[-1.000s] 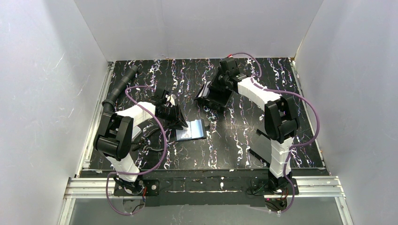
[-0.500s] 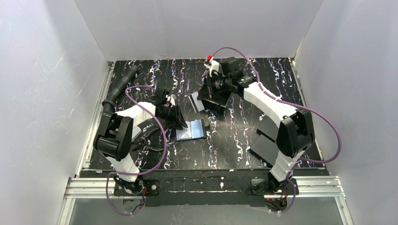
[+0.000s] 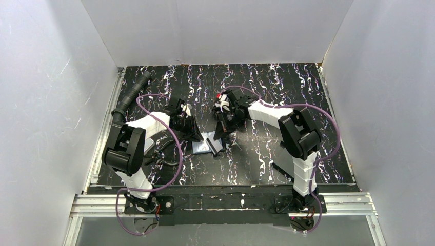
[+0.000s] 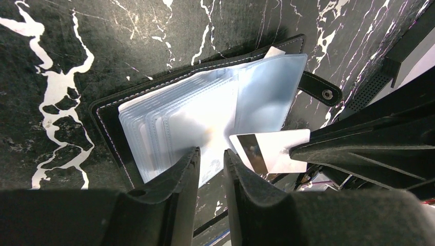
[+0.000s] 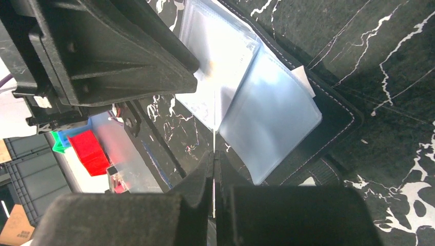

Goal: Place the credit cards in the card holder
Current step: Insert the credit card into the card holder.

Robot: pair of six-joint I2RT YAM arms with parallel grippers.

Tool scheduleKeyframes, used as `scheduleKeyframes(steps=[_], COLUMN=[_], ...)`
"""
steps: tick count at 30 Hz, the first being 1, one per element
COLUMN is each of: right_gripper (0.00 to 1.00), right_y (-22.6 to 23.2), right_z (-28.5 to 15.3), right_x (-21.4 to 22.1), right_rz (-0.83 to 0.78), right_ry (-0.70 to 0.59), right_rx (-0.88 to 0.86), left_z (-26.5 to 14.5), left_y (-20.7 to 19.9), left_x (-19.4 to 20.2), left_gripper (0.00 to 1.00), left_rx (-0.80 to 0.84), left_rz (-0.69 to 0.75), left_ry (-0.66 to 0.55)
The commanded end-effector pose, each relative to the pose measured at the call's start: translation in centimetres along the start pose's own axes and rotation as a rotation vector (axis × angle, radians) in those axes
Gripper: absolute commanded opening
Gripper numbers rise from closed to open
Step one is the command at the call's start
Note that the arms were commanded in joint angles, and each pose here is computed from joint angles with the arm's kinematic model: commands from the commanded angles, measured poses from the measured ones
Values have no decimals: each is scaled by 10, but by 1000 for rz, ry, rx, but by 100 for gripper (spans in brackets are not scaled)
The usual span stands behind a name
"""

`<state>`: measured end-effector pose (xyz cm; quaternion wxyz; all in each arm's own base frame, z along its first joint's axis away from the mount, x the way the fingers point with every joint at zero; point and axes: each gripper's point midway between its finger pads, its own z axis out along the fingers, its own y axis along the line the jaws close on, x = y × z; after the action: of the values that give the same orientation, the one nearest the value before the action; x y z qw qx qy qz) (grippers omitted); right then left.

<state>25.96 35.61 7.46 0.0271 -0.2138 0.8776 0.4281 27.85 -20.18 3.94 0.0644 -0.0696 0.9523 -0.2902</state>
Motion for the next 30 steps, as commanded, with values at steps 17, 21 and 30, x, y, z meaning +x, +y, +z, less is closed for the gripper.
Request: scheduleKeyframes(steps=[17,21,30], right_gripper=[1,1,1], right_y=[-12,-13,-15], right_z=[-5,-3,6], right_x=[6,6,0], right_rz=[48,55,80], right_ry=[-21,-23,-33], right_rx=[12,3,-19], left_z=[6,5,5], left_y=[44,44,43], left_x=[25,25,25], left_gripper=[23,23,23], left_rx=[-163,-161,-154], left_rz=[-34,-34,-33], left_ry=[57,57,57])
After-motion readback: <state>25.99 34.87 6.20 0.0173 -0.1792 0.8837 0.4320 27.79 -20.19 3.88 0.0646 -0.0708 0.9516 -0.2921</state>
